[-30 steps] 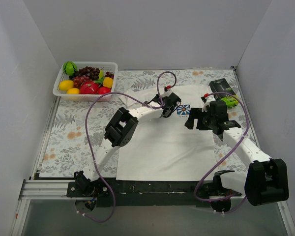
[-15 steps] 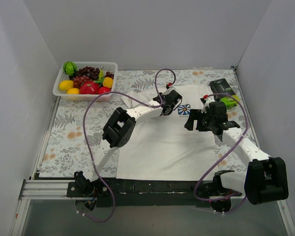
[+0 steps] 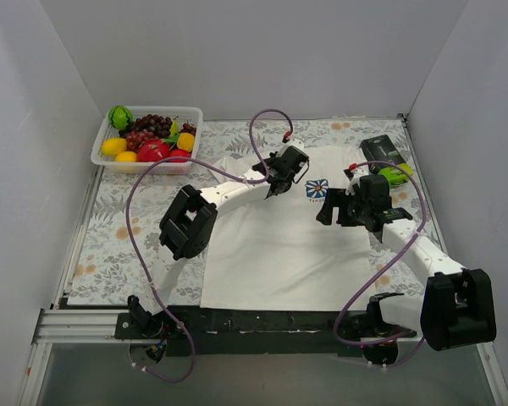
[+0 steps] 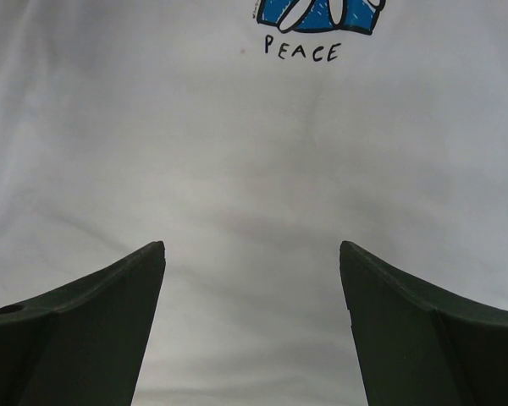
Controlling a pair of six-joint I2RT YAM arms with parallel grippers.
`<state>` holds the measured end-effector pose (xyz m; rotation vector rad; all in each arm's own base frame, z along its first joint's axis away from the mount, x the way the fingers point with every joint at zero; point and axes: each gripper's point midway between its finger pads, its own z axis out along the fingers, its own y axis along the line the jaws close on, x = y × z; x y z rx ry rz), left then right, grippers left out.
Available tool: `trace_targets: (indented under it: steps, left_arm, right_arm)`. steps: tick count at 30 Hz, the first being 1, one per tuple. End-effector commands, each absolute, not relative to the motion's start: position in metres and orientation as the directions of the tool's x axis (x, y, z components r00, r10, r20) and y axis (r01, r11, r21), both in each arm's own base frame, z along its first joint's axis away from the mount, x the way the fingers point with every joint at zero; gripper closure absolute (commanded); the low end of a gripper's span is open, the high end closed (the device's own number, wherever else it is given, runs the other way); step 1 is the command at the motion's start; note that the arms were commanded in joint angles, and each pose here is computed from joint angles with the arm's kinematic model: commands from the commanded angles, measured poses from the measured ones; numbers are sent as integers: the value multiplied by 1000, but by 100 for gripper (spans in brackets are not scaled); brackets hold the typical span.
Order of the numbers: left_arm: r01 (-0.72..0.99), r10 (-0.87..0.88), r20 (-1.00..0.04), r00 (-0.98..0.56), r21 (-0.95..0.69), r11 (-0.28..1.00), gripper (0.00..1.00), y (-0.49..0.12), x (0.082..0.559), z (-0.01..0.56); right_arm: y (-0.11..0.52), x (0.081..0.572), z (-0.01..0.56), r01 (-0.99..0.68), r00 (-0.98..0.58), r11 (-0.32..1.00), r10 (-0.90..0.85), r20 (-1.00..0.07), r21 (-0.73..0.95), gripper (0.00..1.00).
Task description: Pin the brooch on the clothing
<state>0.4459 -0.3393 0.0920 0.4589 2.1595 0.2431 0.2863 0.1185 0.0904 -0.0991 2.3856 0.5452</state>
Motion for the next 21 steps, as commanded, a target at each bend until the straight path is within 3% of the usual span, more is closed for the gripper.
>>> trace_targets:
  steps: [1, 21]
  left_arm:
    - [229, 286, -824, -489, 195, 954, 100, -345, 447, 142]
    - [120, 516, -646, -563, 554, 824, 100, -272, 464, 90]
  right_arm:
    - [122, 290, 91, -221, -762, 898, 85, -642, 381, 10]
    - [125, 287, 88, -234, -768, 891, 76, -636, 389, 10]
